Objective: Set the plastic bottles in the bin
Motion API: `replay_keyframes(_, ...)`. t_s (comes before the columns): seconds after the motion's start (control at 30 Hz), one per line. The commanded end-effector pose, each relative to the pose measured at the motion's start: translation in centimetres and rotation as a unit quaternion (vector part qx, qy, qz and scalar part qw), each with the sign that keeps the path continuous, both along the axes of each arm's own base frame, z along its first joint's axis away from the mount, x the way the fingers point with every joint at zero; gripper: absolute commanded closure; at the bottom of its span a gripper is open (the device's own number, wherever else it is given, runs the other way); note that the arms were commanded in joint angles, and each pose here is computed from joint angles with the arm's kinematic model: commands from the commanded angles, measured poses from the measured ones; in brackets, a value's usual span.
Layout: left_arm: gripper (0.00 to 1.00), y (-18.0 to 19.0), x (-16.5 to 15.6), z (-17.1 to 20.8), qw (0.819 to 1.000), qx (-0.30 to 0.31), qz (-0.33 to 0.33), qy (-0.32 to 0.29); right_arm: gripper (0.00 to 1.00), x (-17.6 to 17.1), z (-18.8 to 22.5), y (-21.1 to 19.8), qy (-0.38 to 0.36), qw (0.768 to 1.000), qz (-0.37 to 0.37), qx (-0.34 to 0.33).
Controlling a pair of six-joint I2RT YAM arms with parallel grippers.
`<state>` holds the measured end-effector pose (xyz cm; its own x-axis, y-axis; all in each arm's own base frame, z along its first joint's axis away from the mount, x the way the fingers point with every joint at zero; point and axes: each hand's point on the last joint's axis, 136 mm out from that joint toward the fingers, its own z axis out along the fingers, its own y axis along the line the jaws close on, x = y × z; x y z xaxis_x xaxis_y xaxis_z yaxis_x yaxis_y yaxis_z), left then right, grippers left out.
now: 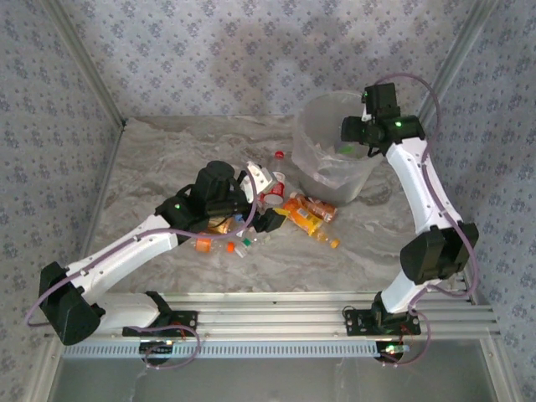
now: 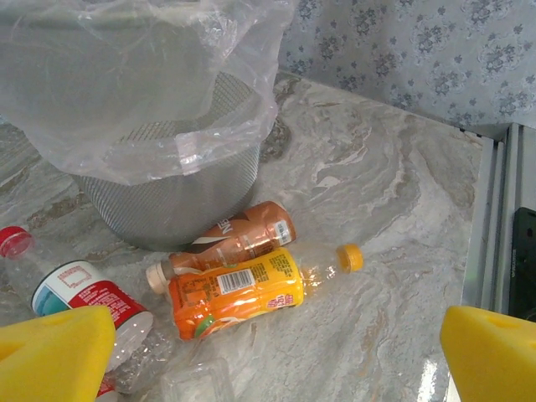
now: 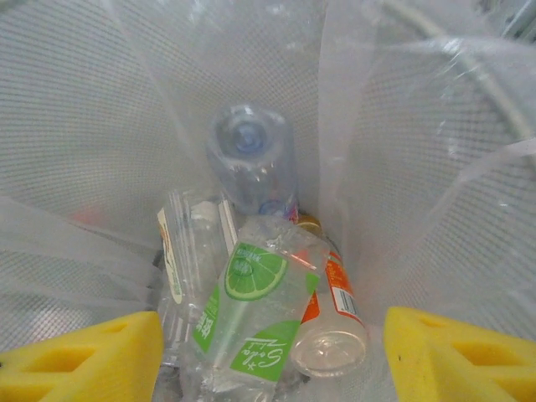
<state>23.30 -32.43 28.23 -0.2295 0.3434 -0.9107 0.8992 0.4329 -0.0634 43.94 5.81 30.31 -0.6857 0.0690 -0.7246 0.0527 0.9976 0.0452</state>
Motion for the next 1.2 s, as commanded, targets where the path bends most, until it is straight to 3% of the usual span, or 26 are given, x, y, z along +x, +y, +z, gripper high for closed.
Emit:
replay_keyframes(0.0,0.0,0.0,0.1,0.9,1.0,-0.01,0.007,-0.013,0.28,-2.0,5.1,1.2,-0.062,0.997,0.037,0.002)
replay_keyframes(0.33,0.0,1.3,0.7,2.0,0.999,-0.001,0.018,-0.042,0.3,-9.4,6.1,5.5,-0.085,0.98,0.14,0.111)
replay_keyframes(0.53,0.0,1.9,0.2,2.6,0.998,0.015,-0.01,-0.054,0.33,-14.7,3.5,8.3,-0.05,0.964,0.2,0.165)
replay_keyframes(0.7,0.0,2.1,0.4,2.0,0.998,0.024,-0.017,-0.051,0.34,-18.3,-1.1,10.6,0.012,0.952,0.259,0.166)
replay_keyframes(0.9,0.01,1.7,0.4,1.3,0.999,0.032,-0.025,-0.034,0.34,-19.5,-7.8,11.1,0.077,0.954,0.267,0.117)
replay_keyframes(1.07,0.0,1.5,0.2,0.9,0.998,0.054,-0.009,-0.016,0.36,-19.3,-9.2,13.7,0.081,0.945,0.287,0.135)
replay_keyframes(1.17,0.0,2.1,-1.1,0.1,0.997,0.077,-0.018,0.002,0.36,-17.8,-10.5,14.5,0.086,0.96,0.217,0.155)
